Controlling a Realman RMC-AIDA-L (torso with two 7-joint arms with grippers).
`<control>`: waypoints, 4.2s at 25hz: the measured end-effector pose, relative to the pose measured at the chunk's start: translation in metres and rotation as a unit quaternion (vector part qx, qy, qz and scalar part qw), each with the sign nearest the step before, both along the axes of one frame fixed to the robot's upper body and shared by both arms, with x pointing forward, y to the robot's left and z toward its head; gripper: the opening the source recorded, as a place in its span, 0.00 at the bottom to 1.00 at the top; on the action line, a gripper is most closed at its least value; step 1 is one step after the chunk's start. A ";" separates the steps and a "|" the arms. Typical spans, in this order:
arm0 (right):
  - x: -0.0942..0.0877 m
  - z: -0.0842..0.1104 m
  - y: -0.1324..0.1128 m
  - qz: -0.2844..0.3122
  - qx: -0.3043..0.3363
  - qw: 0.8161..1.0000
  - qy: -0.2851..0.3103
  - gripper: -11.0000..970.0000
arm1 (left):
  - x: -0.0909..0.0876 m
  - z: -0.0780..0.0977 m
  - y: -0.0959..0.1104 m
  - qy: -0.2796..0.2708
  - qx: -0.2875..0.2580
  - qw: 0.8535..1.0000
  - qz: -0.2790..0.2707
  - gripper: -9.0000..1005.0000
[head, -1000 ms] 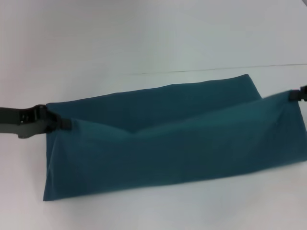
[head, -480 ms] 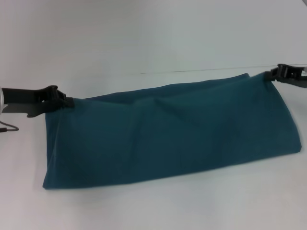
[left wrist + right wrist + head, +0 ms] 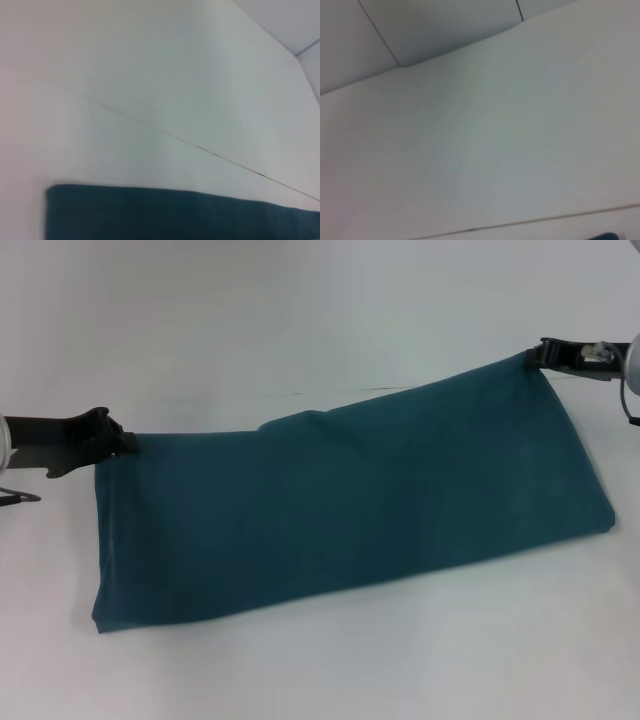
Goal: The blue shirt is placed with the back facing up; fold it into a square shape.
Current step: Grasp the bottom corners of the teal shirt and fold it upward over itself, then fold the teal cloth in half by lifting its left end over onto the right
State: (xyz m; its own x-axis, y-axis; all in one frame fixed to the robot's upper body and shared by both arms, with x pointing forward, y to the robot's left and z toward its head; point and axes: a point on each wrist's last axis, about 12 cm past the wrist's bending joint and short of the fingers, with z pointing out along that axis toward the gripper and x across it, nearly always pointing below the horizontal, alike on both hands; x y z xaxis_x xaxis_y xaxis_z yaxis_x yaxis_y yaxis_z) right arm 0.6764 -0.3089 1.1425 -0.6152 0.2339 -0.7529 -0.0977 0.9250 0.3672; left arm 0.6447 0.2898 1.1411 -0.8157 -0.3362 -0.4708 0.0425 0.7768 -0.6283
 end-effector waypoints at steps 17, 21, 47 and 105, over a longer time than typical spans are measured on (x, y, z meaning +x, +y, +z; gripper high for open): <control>0.013 -0.001 0.020 -0.014 -0.023 0.999 -0.020 0.04 | 0.003 -0.007 0.007 0.004 0.024 0.999 0.034 0.01; 0.014 -0.005 0.021 -0.019 -0.031 0.999 -0.020 0.04 | 0.005 -0.006 0.005 0.000 0.025 0.999 0.035 0.01; 0.011 -0.015 0.013 -0.042 -0.039 0.998 -0.016 0.04 | 0.018 -0.008 -0.008 -0.023 0.029 0.998 0.058 0.01; -0.156 -0.043 -0.063 0.171 0.290 0.941 0.040 0.85 | -0.146 -0.108 0.038 0.084 -0.345 0.921 0.159 0.74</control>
State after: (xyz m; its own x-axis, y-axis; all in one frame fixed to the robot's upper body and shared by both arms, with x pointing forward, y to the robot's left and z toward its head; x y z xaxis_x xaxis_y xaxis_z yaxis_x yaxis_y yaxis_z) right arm 0.5201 -0.3718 1.0997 -0.7788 0.3684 -0.5077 -0.3041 0.4861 0.8193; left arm 0.4986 0.3276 1.0335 -0.6661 -0.7426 0.0691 -0.2615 0.1458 -0.9541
